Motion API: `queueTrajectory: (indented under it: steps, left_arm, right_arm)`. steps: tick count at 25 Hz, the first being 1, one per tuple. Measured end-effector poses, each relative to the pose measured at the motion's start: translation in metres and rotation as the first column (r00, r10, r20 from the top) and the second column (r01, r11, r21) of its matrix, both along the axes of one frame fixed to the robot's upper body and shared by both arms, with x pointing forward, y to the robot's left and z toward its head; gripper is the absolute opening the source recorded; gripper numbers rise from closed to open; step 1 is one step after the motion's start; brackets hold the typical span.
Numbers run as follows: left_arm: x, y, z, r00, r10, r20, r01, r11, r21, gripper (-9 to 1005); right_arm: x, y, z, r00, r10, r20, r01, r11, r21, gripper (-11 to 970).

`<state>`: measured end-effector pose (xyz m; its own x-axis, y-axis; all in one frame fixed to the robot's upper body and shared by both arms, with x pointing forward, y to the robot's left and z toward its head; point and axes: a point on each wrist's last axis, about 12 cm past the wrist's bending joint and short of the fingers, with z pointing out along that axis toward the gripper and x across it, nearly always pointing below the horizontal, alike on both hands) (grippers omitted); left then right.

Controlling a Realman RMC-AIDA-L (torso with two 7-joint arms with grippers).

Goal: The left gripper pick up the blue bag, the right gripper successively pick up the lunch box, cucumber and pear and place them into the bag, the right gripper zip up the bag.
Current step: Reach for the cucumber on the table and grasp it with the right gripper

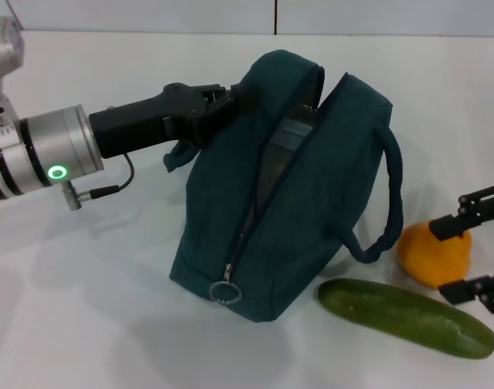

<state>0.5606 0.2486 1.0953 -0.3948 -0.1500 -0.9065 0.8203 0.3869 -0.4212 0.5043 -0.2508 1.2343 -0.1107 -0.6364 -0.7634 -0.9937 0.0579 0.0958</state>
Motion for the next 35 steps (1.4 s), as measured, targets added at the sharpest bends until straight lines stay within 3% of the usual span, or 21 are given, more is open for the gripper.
queueTrajectory:
  steps: [3, 13, 25, 35]
  left_arm:
    - [0.001, -0.001, -0.001, 1.000, 0.011, -0.002, -0.011, 1.000, 0.005, 82]
    - [0.003, -0.003, -0.004, 1.000, 0.023, -0.012, -0.023, 1.000, 0.012, 85]
    - [0.003, -0.005, -0.004, 1.000, 0.022, -0.008, -0.022, 1.000, 0.013, 89]
    - [0.002, -0.007, -0.005, 1.000, 0.015, -0.012, -0.015, 1.000, 0.004, 92]
  right_arm:
    - [0.009, 0.010, -0.010, 0.999, -0.052, 0.006, 0.052, 0.996, -0.074, 665]
    - [0.018, 0.051, -0.039, 0.999, -0.028, 0.016, 0.032, 0.960, -0.278, 660]
    - [0.027, 0.081, -0.069, 1.000, -0.023, -0.011, 0.017, 0.933, -0.359, 805]
    - [0.031, 0.099, -0.091, 0.998, -0.061, 0.014, 0.061, 0.900, -0.432, 798]
